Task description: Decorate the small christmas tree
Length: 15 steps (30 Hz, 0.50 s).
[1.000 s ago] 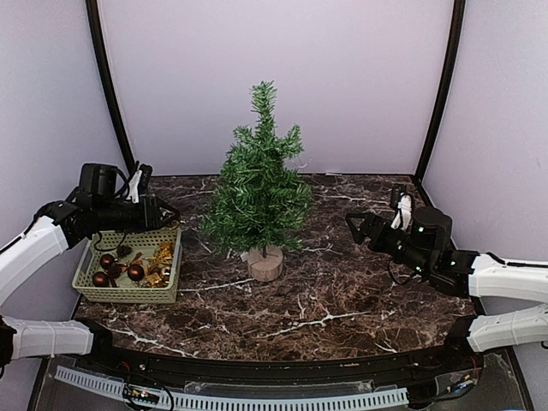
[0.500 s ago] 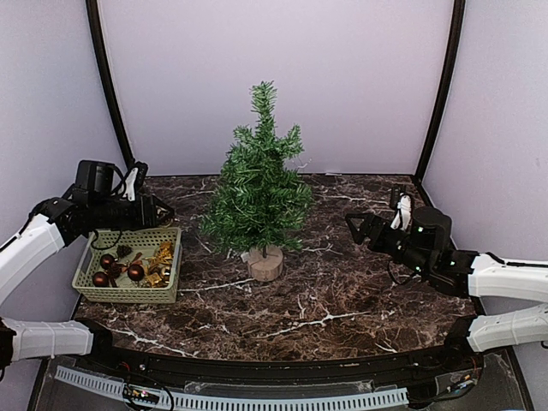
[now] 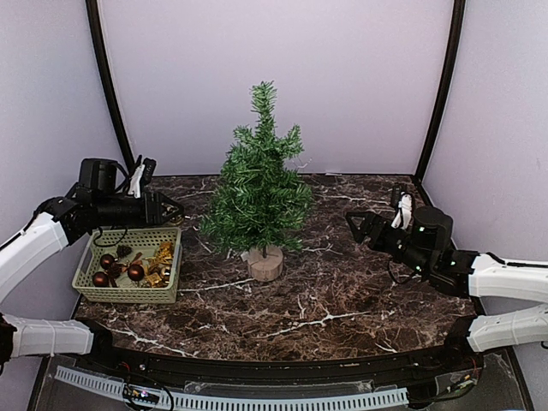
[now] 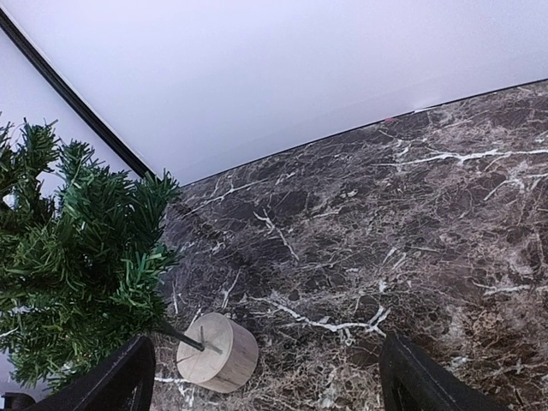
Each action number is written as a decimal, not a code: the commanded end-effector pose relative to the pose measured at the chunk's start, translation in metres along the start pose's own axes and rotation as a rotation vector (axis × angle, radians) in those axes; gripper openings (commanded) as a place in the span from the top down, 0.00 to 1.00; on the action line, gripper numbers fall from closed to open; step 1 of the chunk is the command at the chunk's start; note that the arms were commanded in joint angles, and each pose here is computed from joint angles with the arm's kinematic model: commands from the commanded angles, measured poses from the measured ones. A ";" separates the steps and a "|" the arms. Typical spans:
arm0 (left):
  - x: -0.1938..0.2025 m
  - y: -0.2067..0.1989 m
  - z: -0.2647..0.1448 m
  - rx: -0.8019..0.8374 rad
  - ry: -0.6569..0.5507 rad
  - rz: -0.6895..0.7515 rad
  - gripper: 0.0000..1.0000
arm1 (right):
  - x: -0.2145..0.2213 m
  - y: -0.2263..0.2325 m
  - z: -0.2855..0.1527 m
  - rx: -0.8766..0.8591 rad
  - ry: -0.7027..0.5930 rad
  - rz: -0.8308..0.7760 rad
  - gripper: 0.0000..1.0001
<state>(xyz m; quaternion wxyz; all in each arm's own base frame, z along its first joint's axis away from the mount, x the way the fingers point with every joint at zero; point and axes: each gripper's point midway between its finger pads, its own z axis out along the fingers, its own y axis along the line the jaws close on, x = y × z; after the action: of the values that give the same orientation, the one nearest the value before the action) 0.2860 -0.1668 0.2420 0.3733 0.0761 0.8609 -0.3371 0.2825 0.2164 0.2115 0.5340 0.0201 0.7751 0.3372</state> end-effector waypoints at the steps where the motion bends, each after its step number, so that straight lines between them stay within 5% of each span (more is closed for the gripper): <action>1: 0.003 -0.011 0.004 0.054 0.006 0.008 0.53 | -0.010 0.004 -0.004 -0.023 -0.042 0.018 0.08; 15: 0.008 -0.020 0.022 0.082 0.034 0.017 0.53 | -0.012 0.003 -0.008 -0.024 -0.050 0.024 0.08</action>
<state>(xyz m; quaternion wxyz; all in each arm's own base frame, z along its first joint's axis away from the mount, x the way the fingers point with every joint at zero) 0.2854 -0.1907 0.2367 0.3565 0.0987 0.8563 -0.3605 0.2800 0.2139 0.2156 0.5380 0.0226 0.7699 0.3424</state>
